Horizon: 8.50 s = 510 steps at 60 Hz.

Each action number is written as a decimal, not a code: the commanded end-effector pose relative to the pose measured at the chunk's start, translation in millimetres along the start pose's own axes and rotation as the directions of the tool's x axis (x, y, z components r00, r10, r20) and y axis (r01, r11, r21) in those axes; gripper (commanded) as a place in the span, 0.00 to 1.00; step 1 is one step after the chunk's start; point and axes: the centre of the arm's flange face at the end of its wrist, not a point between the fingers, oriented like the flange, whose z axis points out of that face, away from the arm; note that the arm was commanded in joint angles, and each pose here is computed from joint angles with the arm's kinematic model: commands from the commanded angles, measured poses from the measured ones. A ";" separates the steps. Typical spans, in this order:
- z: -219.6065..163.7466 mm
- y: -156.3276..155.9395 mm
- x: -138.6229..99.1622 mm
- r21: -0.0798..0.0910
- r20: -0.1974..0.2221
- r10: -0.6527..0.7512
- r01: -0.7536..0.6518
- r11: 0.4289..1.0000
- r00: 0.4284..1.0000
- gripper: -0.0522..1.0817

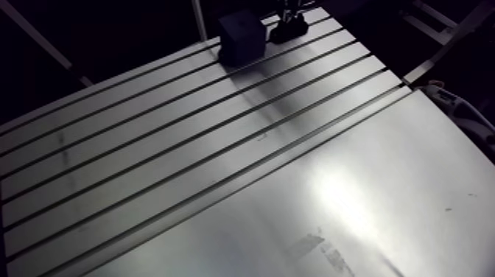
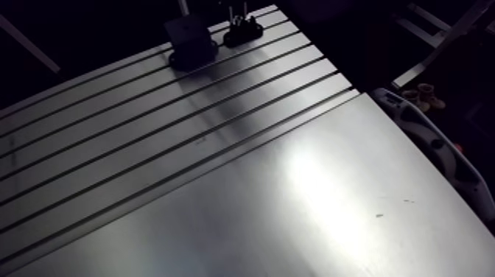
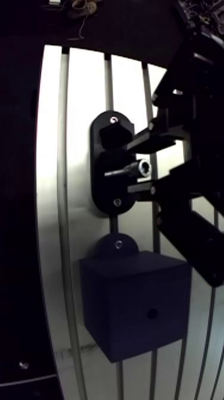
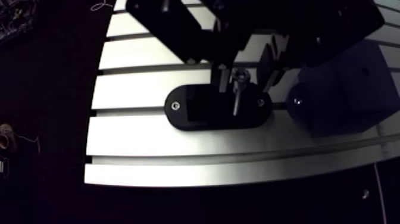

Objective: Pick up the M10 bolt and insert it into the hole until fully seated.

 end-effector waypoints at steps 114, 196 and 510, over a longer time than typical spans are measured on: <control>-22.6 4.2 4.4 -0.018 -0.033 0.002 -0.003 1.000 0.999 0.75; -123.9 -56.3 34.2 0.068 0.190 0.000 -0.013 0.998 0.982 1.00; -62.0 -112.7 55.1 0.024 0.329 -0.049 0.044 0.999 0.943 0.99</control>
